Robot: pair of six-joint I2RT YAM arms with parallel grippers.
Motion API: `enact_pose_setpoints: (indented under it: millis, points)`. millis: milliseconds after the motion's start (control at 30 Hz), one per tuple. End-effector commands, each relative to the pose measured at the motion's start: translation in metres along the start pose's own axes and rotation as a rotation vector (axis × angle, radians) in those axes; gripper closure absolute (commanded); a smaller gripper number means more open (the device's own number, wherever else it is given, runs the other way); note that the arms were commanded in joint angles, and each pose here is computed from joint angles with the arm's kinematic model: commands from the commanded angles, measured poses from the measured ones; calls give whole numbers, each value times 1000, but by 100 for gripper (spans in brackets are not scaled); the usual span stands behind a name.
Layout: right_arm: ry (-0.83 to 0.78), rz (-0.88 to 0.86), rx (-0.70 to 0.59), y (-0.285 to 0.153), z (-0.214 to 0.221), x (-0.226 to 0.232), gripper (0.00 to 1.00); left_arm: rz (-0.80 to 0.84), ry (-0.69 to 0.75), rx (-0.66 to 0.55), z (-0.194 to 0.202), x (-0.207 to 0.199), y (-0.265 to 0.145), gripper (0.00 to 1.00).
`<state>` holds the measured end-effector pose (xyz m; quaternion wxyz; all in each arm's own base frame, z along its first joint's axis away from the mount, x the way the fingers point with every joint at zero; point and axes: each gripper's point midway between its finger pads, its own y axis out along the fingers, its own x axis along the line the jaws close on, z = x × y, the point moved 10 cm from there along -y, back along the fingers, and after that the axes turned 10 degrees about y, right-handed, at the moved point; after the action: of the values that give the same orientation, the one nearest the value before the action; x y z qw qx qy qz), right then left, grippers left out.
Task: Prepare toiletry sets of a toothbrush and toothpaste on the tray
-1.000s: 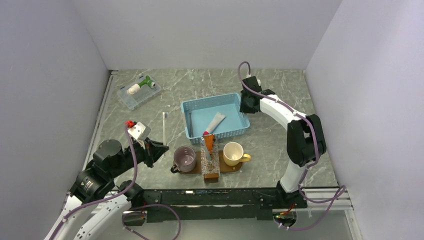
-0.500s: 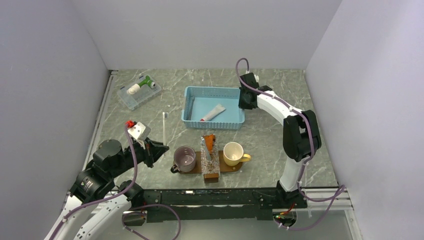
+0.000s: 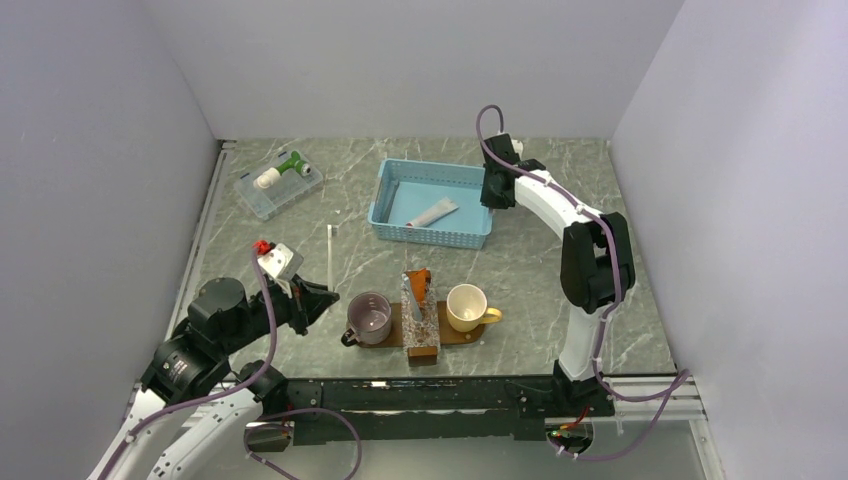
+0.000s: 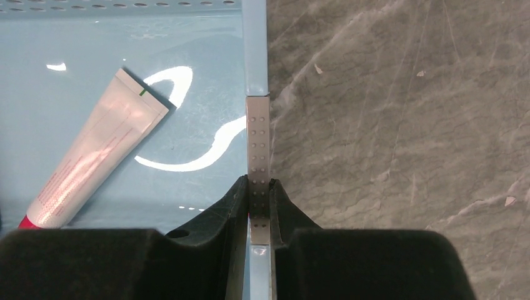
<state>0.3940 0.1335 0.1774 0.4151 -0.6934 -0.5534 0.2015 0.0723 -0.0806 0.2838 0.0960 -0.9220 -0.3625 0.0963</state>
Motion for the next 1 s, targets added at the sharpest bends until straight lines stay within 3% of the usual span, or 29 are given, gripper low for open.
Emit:
enact_pose_setpoints:
  millis: [0, 100, 200, 267, 500, 700, 967]
  points:
    - [25, 9, -40, -4, -11, 2, 89, 30, 17, -8, -3, -1, 4, 100]
    - [22, 14, -32, -3, -7, 0, 86, 46, 18, -6, -3, -2, 5, 100]
    - [22, 21, -34, -7, -5, -4, 69, 68, 20, -1, -3, -3, 6, 100]
    - [24, 17, -52, -15, -7, -6, 62, 85, 19, 11, -2, -4, 8, 100]
    - [41, -37, -112, -60, -13, -13, 53, 140, 24, 17, -1, -7, 10, 100]
    - [19, -309, -190, -131, -10, -17, 48, 239, 37, 27, -1, -12, 13, 100]
    - [-145, -794, -114, -213, 9, -6, 44, 394, 40, 53, 1, -20, 17, 100]
